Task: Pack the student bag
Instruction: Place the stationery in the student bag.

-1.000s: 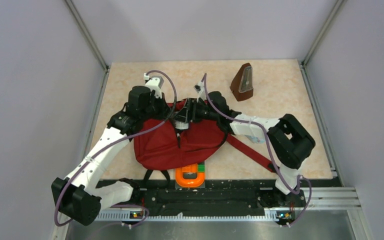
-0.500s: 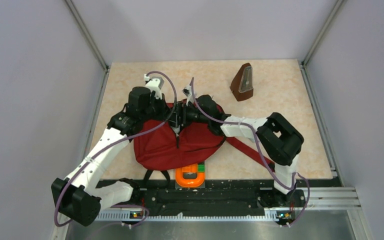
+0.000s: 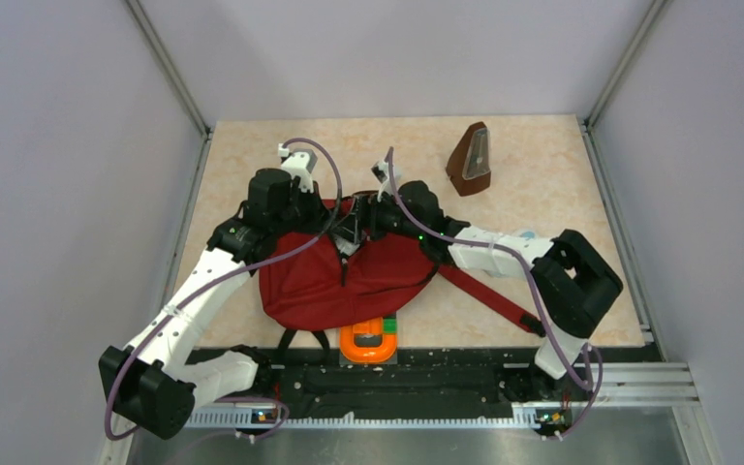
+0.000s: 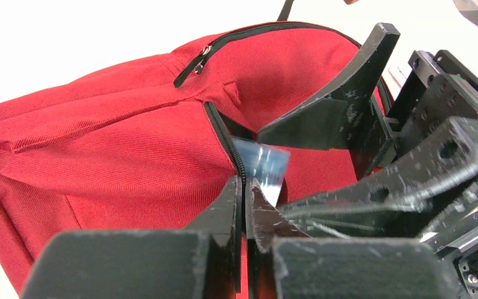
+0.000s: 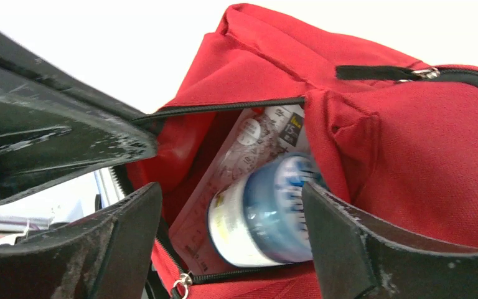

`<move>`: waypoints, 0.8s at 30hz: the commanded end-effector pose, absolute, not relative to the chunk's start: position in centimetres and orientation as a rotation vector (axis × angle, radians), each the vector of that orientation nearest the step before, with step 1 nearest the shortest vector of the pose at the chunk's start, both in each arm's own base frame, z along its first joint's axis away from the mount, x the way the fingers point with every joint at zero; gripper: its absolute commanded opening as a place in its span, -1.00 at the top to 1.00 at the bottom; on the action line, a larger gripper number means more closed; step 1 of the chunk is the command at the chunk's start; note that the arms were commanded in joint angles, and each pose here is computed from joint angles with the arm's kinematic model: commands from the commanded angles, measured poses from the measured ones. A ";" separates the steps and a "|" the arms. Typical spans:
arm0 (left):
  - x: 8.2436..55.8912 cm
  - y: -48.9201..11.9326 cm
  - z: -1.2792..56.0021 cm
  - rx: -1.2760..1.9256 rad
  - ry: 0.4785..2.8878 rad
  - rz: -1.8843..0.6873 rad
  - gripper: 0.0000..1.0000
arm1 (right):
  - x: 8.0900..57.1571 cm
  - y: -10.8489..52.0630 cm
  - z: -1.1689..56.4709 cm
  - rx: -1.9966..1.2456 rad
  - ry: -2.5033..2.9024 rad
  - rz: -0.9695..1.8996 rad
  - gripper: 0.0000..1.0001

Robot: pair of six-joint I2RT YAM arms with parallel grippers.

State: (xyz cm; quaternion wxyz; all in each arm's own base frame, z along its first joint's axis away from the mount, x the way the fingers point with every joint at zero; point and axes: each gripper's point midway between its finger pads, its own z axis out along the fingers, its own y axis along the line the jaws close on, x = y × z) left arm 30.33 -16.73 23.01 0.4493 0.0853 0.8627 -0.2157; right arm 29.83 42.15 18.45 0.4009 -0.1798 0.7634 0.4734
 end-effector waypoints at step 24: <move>31.0 -17.5 28.6 0.218 1.922 -0.599 1.00 | 28.7 43.1 17.5 -0.532 1.972 1.269 0.37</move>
